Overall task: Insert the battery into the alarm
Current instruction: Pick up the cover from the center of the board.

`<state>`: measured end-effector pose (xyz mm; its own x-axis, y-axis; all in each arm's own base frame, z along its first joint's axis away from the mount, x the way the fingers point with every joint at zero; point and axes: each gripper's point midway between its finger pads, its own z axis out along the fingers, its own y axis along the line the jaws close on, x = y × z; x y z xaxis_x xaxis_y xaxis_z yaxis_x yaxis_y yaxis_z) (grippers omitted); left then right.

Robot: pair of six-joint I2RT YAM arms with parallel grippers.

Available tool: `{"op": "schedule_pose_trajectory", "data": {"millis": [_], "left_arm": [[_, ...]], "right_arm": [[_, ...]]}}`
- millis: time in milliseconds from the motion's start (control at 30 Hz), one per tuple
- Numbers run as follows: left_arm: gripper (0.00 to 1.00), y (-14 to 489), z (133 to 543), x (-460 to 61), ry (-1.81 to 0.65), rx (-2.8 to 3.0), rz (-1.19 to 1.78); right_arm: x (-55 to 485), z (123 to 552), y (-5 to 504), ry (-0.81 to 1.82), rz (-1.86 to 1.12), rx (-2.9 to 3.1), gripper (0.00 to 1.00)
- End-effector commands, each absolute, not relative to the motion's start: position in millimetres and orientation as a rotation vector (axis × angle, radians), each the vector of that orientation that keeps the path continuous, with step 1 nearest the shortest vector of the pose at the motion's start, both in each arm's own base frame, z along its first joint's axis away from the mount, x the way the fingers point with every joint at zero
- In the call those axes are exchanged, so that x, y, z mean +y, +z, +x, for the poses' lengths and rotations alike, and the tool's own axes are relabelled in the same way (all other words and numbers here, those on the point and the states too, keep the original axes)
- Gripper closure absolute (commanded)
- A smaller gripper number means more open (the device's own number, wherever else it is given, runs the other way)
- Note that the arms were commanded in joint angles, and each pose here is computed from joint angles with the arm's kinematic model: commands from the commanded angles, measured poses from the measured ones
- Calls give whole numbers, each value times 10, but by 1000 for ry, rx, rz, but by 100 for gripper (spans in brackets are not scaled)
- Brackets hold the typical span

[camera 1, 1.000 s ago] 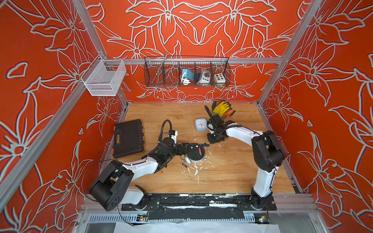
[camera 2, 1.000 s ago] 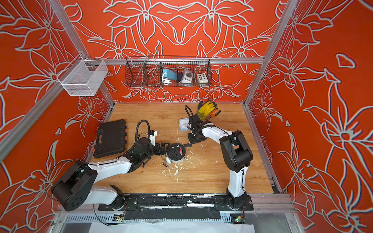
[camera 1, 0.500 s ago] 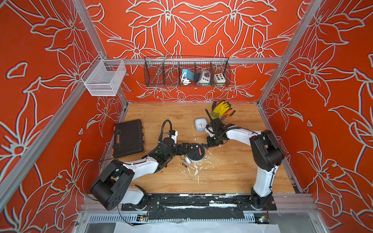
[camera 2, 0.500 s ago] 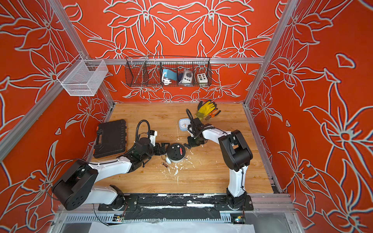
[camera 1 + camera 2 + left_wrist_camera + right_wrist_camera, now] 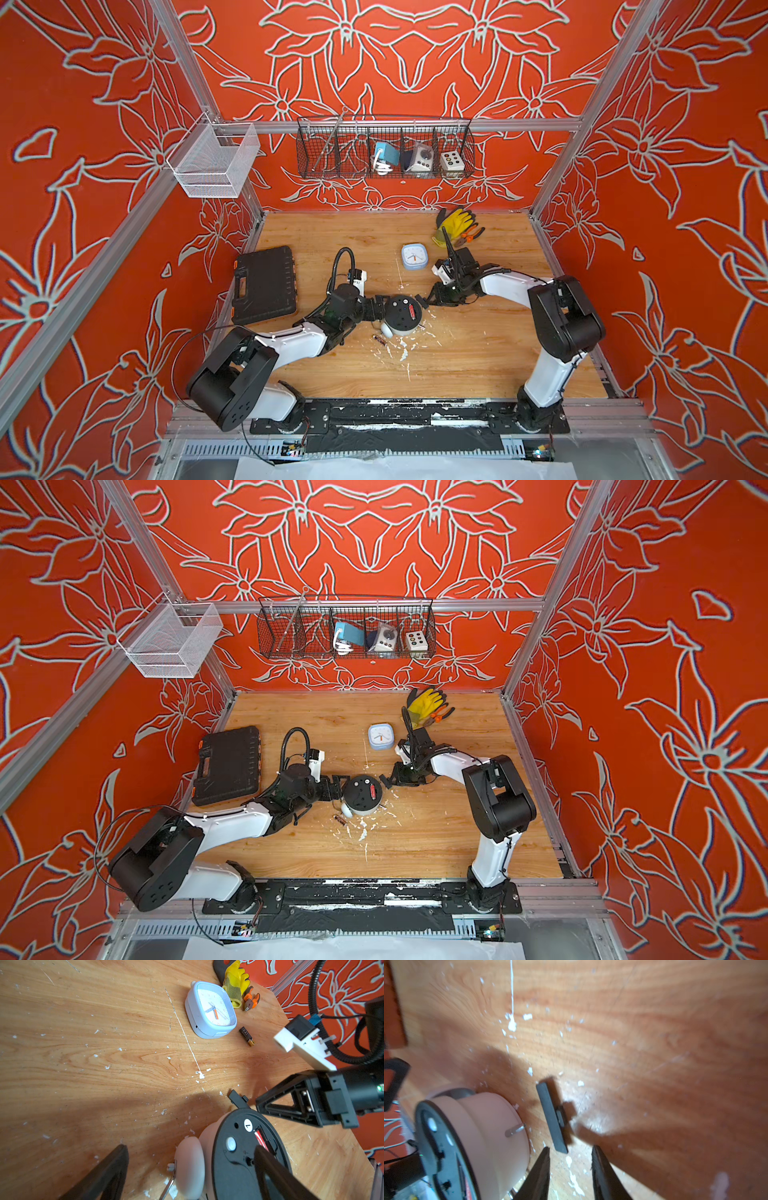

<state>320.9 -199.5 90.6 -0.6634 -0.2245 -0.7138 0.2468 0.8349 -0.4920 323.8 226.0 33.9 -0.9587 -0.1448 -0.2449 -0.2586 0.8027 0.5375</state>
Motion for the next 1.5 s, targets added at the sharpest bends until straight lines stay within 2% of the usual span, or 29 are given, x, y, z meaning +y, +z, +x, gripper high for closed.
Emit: {"op": "schedule_pose_trajectory", "data": {"millis": [0, 467, 1067, 1467], "left_arm": [[12, 932, 3195, -1954, -729, 2165, 7], [12, 917, 3210, -1973, -735, 2169, 17], [12, 924, 3202, -1942, -731, 2166, 7], [12, 817, 3107, -1861, -860, 2211, -114]], "right_arm": [[2394, 3322, 302, 1024, -307, 2760, 65], [2499, 3261, 166, 1154, -311, 2765, 71], [2471, 3231, 235, 1140, -313, 2754, 100], [2359, 3258, 606, 1074, -235, 2671, 100]]}}
